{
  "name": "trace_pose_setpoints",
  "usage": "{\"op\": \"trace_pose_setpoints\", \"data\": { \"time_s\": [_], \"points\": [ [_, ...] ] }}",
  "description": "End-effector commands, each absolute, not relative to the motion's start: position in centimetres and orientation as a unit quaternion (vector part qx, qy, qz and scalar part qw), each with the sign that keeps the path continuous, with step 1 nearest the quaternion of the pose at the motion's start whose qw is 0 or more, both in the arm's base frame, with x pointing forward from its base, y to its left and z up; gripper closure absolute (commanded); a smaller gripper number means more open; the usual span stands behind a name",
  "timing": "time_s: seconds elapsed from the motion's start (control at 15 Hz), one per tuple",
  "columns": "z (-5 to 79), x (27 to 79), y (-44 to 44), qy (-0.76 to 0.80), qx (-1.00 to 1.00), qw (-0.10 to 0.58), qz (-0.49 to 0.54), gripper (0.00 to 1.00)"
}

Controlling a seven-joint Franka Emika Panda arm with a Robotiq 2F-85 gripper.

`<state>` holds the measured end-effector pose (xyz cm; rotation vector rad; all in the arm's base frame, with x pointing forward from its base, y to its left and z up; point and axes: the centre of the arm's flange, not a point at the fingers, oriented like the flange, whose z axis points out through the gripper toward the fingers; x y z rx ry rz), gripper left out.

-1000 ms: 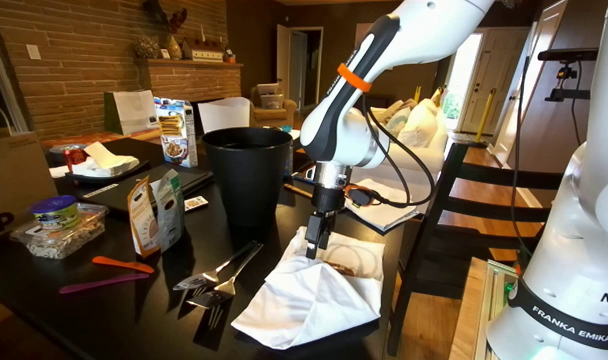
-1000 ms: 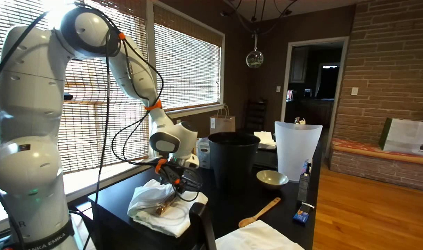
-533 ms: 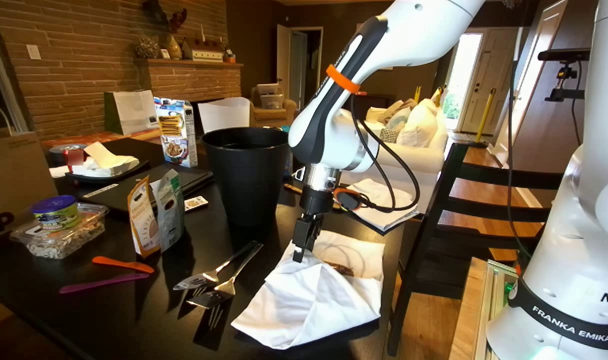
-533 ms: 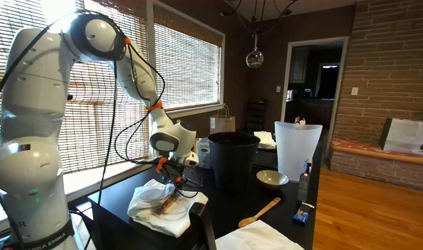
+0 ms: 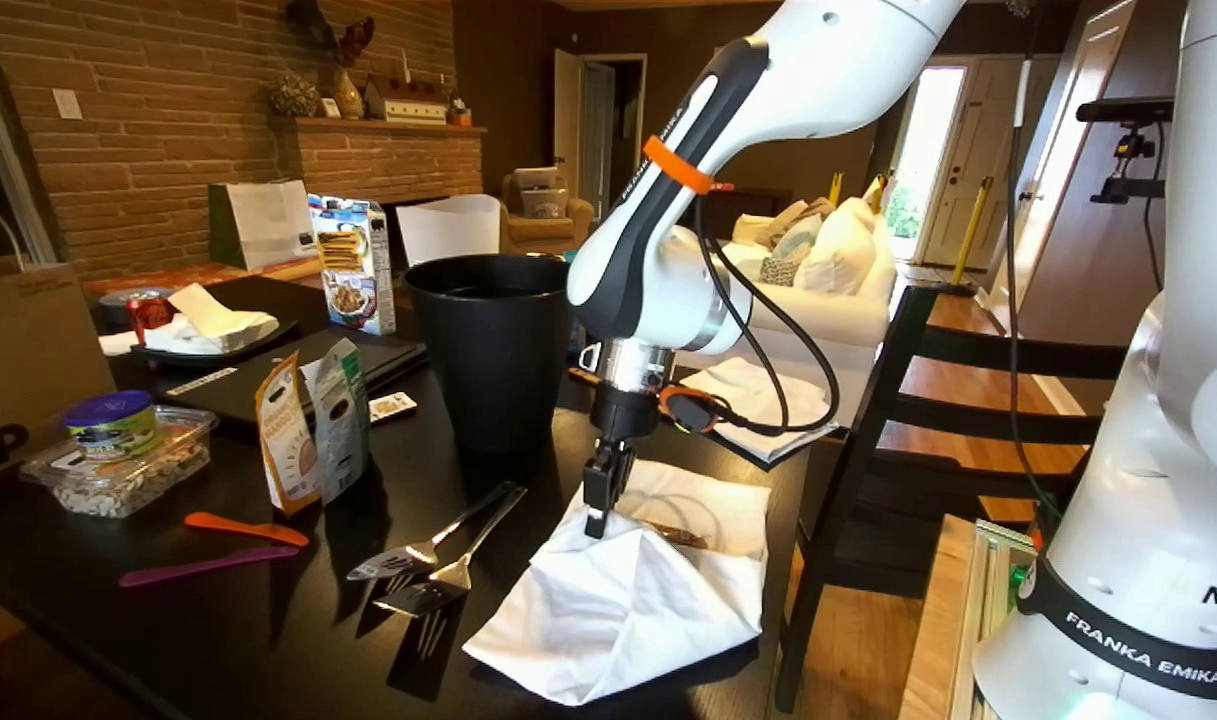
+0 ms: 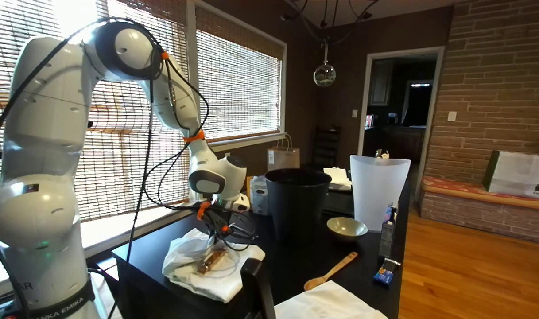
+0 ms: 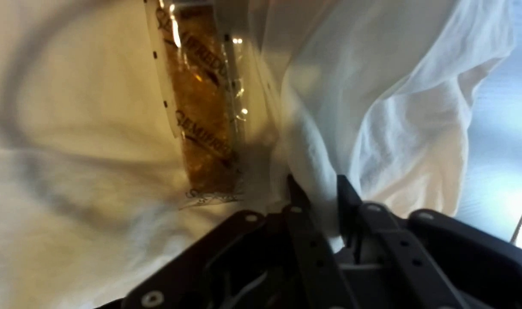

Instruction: Unfold the left white towel, then remove the brown sachet from the left towel

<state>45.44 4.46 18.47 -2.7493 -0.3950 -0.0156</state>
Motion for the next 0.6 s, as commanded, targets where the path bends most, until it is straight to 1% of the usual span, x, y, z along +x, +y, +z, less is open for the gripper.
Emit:
{"op": "trace_pose_setpoints", "data": {
  "time_s": [0.0,0.33,0.53],
  "points": [
    [20.9,44.1,5.8,-0.153,-0.967,0.205,0.001,1.00],
    [22.8,43.3,8.1,-0.161,-0.957,0.238,0.031,0.99],
    [22.9,42.7,9.5,-0.152,-0.957,0.243,0.043,0.99]
  ]
}}
